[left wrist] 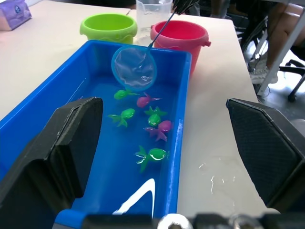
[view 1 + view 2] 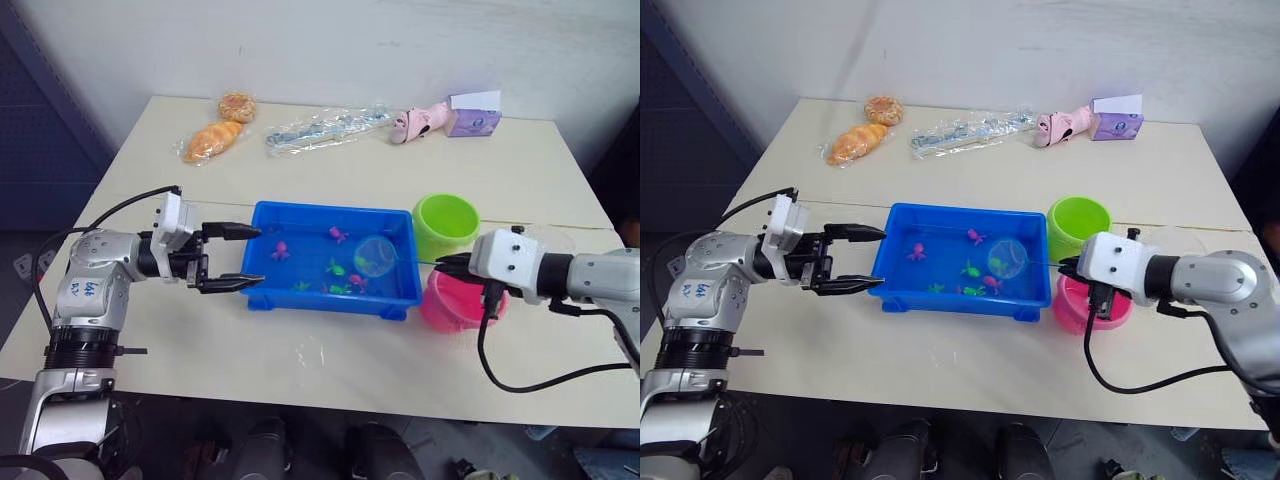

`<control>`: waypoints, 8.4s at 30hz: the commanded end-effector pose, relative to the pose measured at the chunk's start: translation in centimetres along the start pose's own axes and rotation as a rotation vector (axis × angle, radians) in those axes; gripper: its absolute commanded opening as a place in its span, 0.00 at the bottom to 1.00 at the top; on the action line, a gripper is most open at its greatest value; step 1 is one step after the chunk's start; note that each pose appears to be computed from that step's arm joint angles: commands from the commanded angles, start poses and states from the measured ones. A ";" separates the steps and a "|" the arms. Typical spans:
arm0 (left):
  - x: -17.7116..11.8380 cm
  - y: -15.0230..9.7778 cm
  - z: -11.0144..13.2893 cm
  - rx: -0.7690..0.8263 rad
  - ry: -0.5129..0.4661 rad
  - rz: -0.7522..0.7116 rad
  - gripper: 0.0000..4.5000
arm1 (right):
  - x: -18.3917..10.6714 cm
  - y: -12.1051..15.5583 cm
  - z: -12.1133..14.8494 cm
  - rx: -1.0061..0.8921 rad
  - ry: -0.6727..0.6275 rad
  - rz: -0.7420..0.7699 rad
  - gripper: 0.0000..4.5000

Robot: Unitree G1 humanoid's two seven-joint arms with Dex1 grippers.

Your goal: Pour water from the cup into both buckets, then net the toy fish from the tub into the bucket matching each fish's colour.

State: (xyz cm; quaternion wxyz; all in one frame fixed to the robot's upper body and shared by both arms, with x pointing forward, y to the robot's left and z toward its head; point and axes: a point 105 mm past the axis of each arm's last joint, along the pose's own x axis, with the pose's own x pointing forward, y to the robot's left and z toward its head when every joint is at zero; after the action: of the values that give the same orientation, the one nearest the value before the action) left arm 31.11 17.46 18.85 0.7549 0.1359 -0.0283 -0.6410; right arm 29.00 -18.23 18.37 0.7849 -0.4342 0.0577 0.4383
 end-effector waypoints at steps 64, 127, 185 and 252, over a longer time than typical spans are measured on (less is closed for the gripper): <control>2.5 -0.3 1.9 0.063 -0.068 -0.064 0.99 | -5.9 0.4 2.7 0.466 -0.153 -0.060 0.00; 9.2 -0.6 1.9 -0.035 -0.207 -0.167 0.99 | -12.9 9.9 -6.3 -0.715 0.345 -0.649 0.00; 1.3 4.2 0.0 0.042 0.029 0.221 0.99 | 6.5 -1.1 1.1 1.157 0.060 -0.352 0.00; 7.9 -0.5 4.8 0.065 -0.125 -0.300 0.99 | -12.6 7.6 -2.6 0.246 0.116 -0.630 0.00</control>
State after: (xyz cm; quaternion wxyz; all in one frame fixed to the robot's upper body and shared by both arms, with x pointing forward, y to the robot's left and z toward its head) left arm 31.03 8.90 22.29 0.6445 0.1185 -0.0710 -0.7520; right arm 16.57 -26.40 17.84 0.9395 -0.3119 0.0213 0.1403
